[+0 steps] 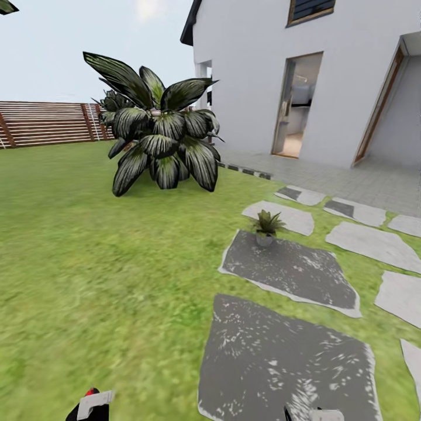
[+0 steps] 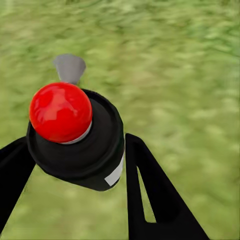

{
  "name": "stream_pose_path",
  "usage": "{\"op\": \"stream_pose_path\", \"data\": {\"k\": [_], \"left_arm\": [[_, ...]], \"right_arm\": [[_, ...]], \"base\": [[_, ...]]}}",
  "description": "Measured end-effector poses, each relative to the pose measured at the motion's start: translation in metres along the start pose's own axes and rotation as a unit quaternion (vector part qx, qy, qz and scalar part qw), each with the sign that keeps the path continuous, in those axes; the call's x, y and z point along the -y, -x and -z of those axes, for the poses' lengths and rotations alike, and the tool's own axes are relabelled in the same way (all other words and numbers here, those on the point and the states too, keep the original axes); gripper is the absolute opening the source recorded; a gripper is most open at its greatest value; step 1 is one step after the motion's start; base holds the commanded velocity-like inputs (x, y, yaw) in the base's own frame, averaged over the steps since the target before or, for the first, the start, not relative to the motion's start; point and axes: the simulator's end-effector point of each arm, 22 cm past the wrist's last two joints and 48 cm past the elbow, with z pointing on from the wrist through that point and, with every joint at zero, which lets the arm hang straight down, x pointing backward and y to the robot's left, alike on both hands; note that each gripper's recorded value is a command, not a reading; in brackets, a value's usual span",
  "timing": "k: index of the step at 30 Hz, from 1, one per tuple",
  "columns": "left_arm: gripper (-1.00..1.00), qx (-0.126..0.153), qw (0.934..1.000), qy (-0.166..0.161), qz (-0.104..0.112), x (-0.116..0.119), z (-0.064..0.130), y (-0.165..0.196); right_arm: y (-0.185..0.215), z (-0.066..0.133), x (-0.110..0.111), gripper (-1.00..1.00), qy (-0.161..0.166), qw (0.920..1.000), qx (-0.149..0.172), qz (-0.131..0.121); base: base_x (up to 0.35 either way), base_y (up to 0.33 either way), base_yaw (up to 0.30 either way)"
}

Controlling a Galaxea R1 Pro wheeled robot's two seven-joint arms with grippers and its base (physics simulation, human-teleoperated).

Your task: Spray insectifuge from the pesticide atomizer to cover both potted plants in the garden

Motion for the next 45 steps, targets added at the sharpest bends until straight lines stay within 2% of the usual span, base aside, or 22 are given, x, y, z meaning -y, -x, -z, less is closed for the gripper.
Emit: {"op": "stream_pose_path", "data": {"k": [31,45], "left_arm": [[-1.00,0.001,1.0000,-0.001,0.000,0.0011,0.0000,0.0002],[-1.00,0.001,1.0000,-0.001,0.000,0.0005,0.0000,0.0003]], "right_arm": [[-0.0004,0.0001,0.0001,1.00,0.000,1.0000,0.000,0.000],[-0.0003,0.0001,-0.0001,1.00,0.000,1.0000,0.000,0.000]], "base": [[0.338,0.009,-0.281],[0.339,0.000,-0.038]]}}
